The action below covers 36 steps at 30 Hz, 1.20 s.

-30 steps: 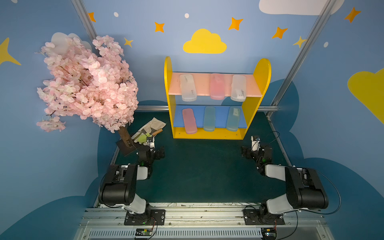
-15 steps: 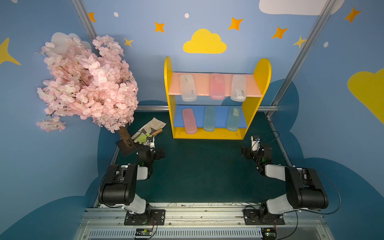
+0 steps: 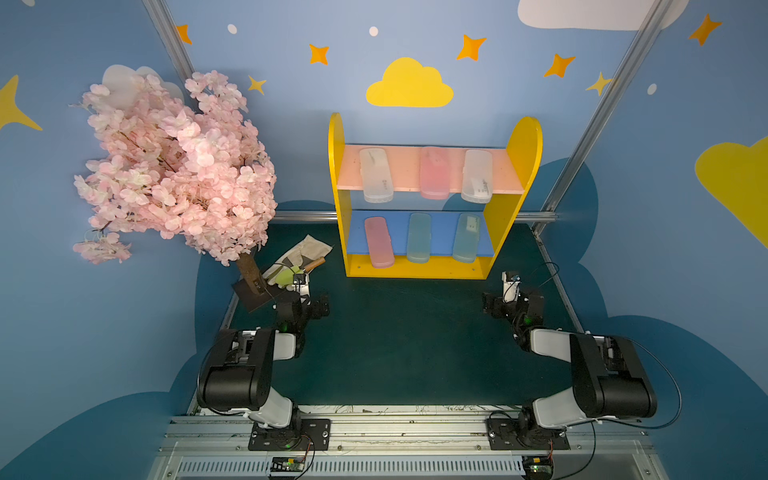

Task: Remove the pencil cases from the shelf
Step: Pick up the pencil case from the shelf.

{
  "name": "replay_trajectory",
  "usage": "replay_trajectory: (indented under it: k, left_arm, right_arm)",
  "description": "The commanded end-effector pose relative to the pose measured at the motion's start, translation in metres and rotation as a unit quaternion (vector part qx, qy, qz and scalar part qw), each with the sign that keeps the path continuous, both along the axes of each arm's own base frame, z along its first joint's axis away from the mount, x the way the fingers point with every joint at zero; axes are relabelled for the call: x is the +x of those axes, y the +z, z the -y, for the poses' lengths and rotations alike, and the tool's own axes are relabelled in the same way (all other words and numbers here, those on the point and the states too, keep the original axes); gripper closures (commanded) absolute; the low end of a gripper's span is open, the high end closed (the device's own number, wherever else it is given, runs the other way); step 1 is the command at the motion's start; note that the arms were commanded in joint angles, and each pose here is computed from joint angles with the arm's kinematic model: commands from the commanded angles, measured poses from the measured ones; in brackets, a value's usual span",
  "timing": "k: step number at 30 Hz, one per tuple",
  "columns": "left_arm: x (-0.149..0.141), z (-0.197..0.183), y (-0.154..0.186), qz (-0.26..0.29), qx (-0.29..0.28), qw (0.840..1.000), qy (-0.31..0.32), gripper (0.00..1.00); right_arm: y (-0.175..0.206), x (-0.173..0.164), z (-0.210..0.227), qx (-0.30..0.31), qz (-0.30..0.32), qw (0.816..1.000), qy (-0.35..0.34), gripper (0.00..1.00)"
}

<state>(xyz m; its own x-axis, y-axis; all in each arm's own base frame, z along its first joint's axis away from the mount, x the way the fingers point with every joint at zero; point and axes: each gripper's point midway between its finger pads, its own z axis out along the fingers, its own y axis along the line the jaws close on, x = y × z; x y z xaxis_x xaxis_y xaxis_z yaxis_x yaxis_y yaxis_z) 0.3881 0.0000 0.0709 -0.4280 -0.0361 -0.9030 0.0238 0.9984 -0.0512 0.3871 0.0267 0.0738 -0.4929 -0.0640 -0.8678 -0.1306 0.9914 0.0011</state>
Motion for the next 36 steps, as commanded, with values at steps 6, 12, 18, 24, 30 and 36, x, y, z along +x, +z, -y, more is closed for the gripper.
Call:
replay_trajectory:
  k: [6, 12, 18, 24, 30, 36]
  left_arm:
    - [0.006, -0.015, 0.041, -0.023, 0.004, 0.999, 0.047, 0.00]
    - [-0.011, -0.012, 0.093, -0.019, -0.102, 0.990, 0.091, 0.00]
    - [-0.049, -0.004, 0.124, -0.014, -0.253, 0.958, 0.132, 0.00]
    - [-0.072, 0.038, 0.162, -0.033, -0.370, 0.927, 0.054, 0.00]
    - [-0.085, 0.071, 0.201, -0.041, -0.472, 0.881, 0.008, 0.00]
    - [-0.076, 0.103, 0.248, -0.035, -0.521, 0.852, -0.024, 0.00]
  right_arm:
    - [0.041, 0.004, 0.011, 0.002, -0.020, 0.999, -0.037, 0.01]
    - [0.087, -0.007, 0.026, 0.067, -0.074, 0.987, -0.128, 0.02]
    - [0.121, -0.031, 0.007, 0.128, -0.115, 0.980, -0.104, 0.01]
    - [0.171, -0.051, -0.036, 0.227, -0.041, 0.973, -0.001, 0.01]
    - [0.202, -0.074, -0.068, 0.288, -0.035, 0.956, 0.046, 0.01]
    - [0.211, -0.085, -0.111, 0.320, -0.062, 0.941, 0.089, 0.01]
